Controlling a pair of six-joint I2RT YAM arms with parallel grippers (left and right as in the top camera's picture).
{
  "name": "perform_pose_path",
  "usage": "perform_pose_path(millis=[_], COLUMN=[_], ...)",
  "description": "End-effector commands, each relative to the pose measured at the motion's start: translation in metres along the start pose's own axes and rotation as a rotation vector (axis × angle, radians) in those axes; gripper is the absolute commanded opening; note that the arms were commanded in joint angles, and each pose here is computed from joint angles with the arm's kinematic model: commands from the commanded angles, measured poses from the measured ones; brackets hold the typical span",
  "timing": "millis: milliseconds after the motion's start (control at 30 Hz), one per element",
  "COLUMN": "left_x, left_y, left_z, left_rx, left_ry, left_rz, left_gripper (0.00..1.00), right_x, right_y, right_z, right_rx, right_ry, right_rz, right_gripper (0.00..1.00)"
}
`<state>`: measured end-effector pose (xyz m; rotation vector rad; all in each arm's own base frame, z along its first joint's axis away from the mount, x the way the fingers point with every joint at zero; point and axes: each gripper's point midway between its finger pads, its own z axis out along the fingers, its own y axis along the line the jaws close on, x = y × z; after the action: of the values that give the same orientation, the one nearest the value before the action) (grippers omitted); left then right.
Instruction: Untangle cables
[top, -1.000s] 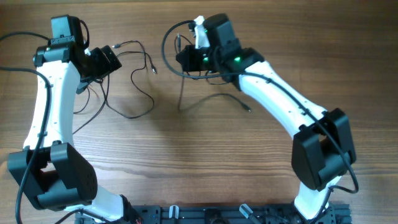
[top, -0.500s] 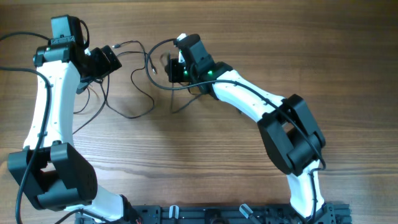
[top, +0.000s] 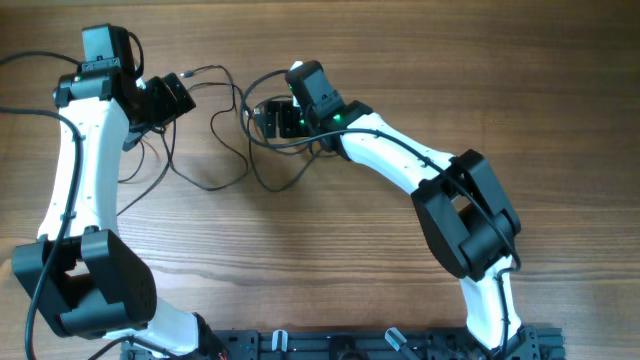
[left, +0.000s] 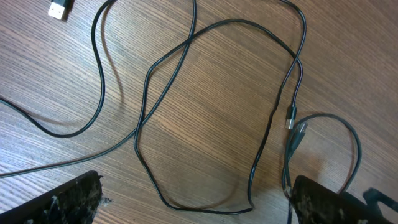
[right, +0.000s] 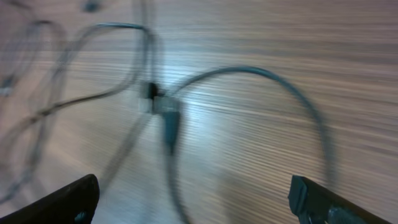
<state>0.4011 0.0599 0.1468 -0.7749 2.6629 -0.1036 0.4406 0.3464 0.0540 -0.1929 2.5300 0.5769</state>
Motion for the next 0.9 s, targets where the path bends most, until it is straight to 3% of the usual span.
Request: perform_pose_path(millis=[0,200,467,667,867], left_x=[0.002,0.002,0.002,0.002,0.002], left_y=[-0.001,-0.001,-0.001,-0.001,-0.001], left_z=[0.004,0.004,0.004,0.004,0.004], left_rx=[0.003,0.003,0.003,0.003,0.003], left_ry=[0.014,0.014,0.014,0.014,0.014], left_rz=[-0.008,-0.008,-0.008,-0.008,-0.008], left_gripper=[1.0,1.0,1.0,1.0,1.0], right_x=[-0.002,0.02,0.04,0.039,0.014], right_y=[-0.065,-0.151,-0.222,-0.235,-0.232], right_z=[0.002,-0.021,-0.053,-0.058,-0.048], right_rx=[0.241,0.405,0.499,0.512,0.485], right_ry=[-0.012,0.155,0.328,0.33,0.223], right_rz=[0.015,0.123,0.089,0.116,0.108], right_gripper=[1.0,1.0,1.0,1.0,1.0])
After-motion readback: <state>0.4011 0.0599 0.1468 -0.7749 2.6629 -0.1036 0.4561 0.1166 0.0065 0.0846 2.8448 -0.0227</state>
